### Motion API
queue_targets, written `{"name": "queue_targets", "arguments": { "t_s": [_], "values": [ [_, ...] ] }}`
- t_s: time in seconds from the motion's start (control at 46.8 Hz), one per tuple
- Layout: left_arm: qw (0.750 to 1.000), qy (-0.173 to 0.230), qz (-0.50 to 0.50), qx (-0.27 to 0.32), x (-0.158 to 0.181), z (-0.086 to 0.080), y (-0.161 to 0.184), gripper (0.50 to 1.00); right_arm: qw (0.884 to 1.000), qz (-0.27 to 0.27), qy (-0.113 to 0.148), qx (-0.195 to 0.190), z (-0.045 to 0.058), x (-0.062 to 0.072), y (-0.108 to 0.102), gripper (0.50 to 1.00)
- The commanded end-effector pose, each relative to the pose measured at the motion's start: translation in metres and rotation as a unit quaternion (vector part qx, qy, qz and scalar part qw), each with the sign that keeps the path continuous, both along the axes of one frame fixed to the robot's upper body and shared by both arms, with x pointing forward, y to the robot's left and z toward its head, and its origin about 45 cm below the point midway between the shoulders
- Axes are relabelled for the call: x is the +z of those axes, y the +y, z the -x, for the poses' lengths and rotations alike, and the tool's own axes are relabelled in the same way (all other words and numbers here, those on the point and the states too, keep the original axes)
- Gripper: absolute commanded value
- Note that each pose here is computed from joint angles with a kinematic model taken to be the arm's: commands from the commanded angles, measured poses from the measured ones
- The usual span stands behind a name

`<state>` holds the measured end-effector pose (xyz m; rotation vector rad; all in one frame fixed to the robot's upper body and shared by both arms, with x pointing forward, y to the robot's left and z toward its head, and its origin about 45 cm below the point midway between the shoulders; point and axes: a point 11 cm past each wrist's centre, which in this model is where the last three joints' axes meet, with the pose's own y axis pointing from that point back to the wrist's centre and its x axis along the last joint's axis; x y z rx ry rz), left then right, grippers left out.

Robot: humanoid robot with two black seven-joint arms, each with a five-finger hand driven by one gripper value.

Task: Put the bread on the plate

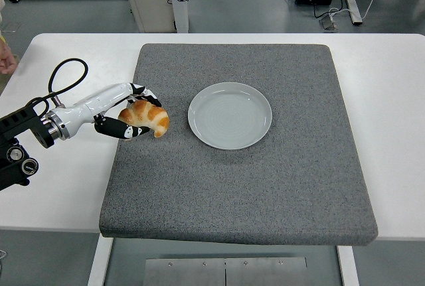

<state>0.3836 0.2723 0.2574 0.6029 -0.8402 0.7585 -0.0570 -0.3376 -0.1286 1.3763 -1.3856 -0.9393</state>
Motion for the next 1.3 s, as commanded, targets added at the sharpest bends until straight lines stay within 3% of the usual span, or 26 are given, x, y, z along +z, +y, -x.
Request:
{"name": "queue_targets", "arguments": {
  "t_s": [0.0, 0.171, 0.641, 0.919, 1.282],
  "values": [
    [1.000, -0.010, -0.003, 0.002, 0.020, -0.009, 0.005, 0.500, 1.000, 0.000, 0.000, 0.000, 0.000, 0.000, 0.000, 1.000],
    [1.000, -0.027, 0.005, 0.006, 0.067, -0.025, 0.012, 0.500, 1.000, 0.000, 0.000, 0.000, 0.000, 0.000, 0.000, 1.000],
    [0.997, -0.076, -0.007, -0.010, 0.163, -0.046, 0.010, 0.500, 1.000, 0.000, 0.000, 0.000, 0.000, 0.000, 0.000, 1.000],
    [0.996, -0.086, -0.010, -0.007, 0.175, -0.056, 0.009, 0.500, 1.000, 0.000, 0.000, 0.000, 0.000, 0.000, 0.000, 1.000],
    [0.994, -0.093, -0.002, -0.048, 0.175, -0.077, -0.049, 0.500, 1.000, 0.000, 0.000, 0.000, 0.000, 0.000, 0.000, 1.000]
  ]
}}
